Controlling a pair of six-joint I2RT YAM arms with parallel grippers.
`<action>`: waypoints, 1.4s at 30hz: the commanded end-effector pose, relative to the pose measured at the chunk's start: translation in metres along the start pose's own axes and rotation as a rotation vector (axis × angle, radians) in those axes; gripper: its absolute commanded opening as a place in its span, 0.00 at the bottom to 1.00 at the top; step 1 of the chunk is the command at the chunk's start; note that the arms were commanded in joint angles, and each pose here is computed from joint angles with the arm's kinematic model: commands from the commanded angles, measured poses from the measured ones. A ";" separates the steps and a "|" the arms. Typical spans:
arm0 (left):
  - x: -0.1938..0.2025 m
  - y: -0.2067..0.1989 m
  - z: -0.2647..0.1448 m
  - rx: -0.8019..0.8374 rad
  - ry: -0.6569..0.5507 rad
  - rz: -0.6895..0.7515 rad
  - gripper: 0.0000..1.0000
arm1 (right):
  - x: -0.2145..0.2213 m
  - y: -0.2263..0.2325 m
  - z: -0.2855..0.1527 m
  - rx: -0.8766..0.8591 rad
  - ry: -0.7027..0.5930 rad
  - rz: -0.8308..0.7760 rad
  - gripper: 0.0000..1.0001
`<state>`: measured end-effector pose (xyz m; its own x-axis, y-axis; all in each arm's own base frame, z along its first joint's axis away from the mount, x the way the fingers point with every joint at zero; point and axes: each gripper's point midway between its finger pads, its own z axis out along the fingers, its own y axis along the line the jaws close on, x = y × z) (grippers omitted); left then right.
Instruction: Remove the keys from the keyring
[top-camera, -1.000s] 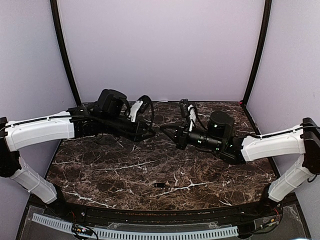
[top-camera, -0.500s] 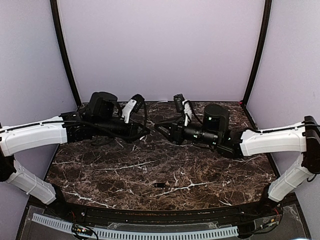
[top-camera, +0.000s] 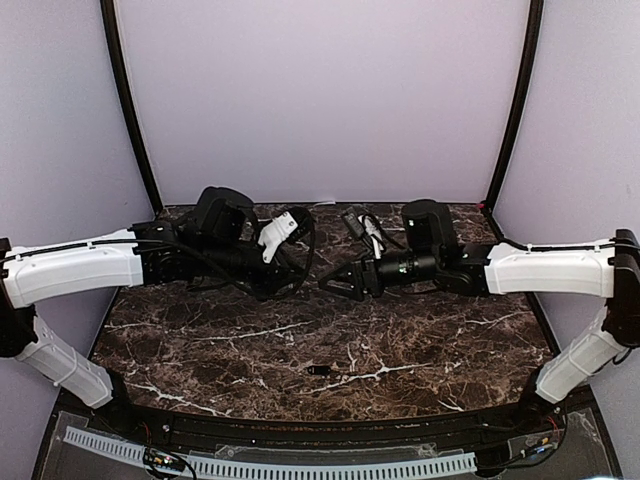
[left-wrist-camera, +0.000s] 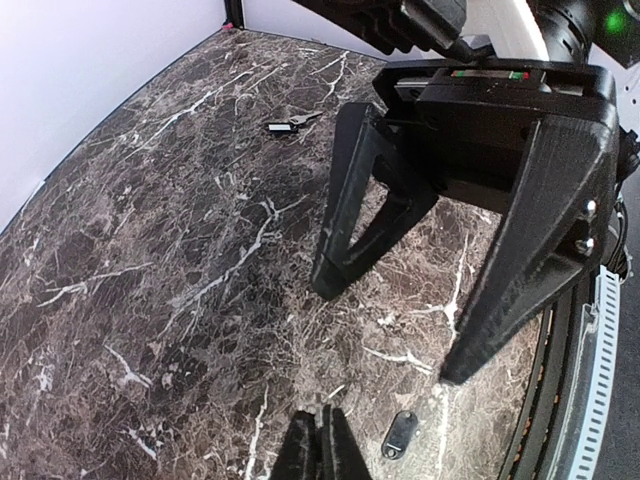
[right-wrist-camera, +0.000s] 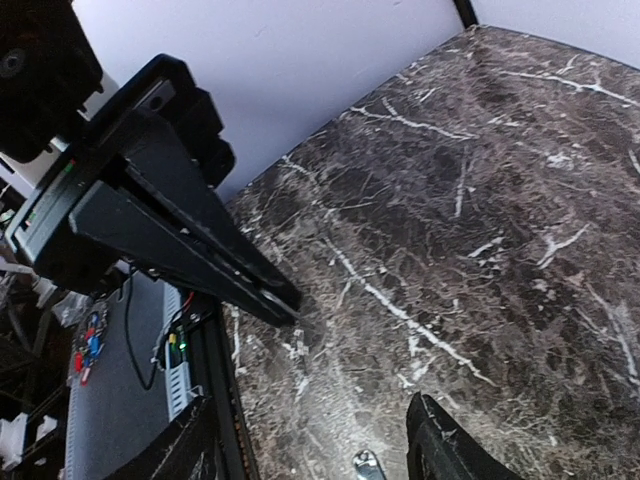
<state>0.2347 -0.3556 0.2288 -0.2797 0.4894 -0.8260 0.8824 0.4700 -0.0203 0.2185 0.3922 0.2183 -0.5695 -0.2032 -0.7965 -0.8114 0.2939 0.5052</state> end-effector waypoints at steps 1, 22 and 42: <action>-0.003 -0.008 0.000 0.025 0.018 0.080 0.00 | 0.009 0.022 0.004 -0.147 0.116 0.019 0.62; -0.005 -0.024 0.006 0.085 0.033 0.103 0.00 | 0.007 0.014 0.028 -0.183 0.137 -0.006 0.14; -0.010 -0.018 0.024 0.061 -0.023 -0.179 0.00 | -0.018 -0.014 -0.006 0.057 -0.263 -0.171 0.00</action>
<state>0.2316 -0.3855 0.2308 -0.3243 0.4397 -0.8376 0.8779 0.4696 -0.0933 0.2127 0.3952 0.2037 -0.4546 -0.1685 -0.8746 -0.8830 0.2142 0.4176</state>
